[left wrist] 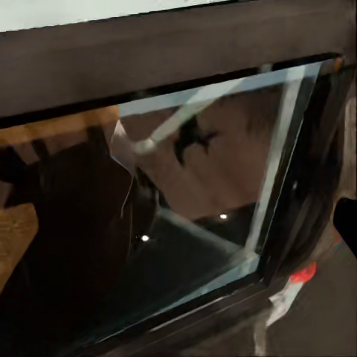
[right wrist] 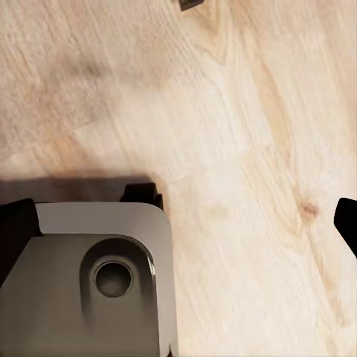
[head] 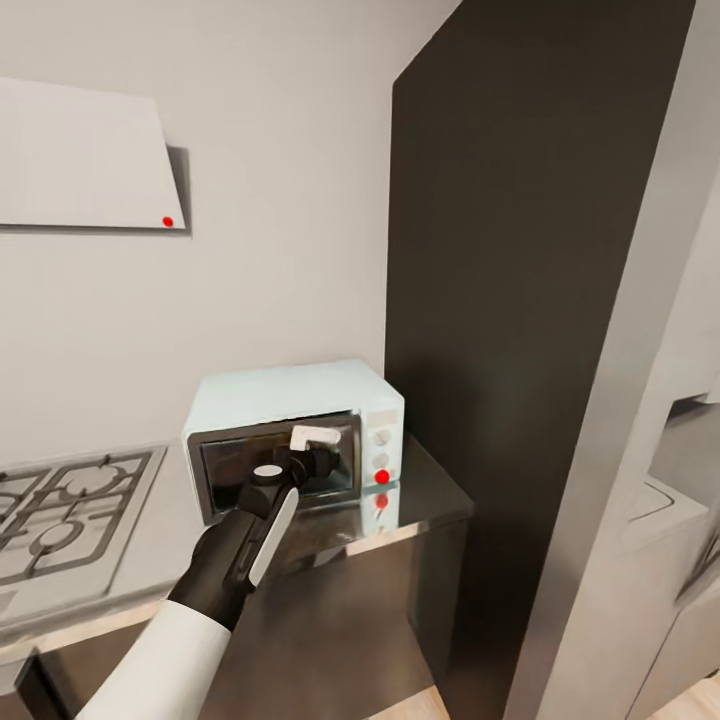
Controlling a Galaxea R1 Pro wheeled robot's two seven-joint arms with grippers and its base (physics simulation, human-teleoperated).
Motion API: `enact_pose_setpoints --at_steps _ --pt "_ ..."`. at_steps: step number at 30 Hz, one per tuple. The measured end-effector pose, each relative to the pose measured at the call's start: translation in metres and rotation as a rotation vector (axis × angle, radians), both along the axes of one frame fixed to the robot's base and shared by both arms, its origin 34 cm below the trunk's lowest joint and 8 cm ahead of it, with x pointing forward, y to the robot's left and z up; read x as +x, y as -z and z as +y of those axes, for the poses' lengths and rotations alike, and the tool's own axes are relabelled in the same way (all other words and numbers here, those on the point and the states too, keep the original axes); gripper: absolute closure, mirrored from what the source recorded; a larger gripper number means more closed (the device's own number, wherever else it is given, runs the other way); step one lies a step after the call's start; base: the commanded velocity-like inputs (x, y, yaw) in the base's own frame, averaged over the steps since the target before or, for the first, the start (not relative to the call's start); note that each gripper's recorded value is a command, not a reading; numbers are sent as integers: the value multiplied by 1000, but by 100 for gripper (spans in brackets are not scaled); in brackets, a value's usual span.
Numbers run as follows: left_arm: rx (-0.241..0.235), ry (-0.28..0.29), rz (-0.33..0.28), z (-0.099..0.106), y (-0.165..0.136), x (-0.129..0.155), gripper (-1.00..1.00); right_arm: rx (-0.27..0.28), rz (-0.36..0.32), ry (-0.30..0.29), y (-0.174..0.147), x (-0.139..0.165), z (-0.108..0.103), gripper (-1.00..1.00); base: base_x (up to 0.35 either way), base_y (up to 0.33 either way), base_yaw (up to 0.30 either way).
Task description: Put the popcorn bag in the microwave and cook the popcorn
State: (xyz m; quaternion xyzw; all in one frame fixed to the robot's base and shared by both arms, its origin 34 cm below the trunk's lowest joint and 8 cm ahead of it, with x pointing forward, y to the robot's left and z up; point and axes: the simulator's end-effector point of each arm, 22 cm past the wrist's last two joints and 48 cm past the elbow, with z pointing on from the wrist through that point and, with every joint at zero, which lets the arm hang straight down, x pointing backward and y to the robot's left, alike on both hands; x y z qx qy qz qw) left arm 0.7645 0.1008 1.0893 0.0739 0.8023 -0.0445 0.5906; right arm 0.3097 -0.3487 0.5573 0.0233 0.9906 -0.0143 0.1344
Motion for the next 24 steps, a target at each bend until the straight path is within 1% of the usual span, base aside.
enact_pose_setpoints --at_steps 7,11,12,14,18,24 --pt "1 1 2 0 1 0 -100 0 0 0 0 0 0 -100 125 0 0" --pt "-3 4 1 -1 0 -10 -100 0 -8 0 -3 -2 0 -100 82 0 0" --pt "-3 4 4 -1 0 -10 -100 0 -9 0 -3 -2 0 -100 -235 0 0" --pt "-2 1 2 -1 1 0 -100 0 1 0 0 0 0 -100 -300 0 0" --pt "-7 6 3 -5 0 0 -100 0 1 1 0 0 0 -100 -337 0 0" --pt "-8 6 3 -6 0 0 -100 -1 1 0 0 0 0 -100 -346 0 0"
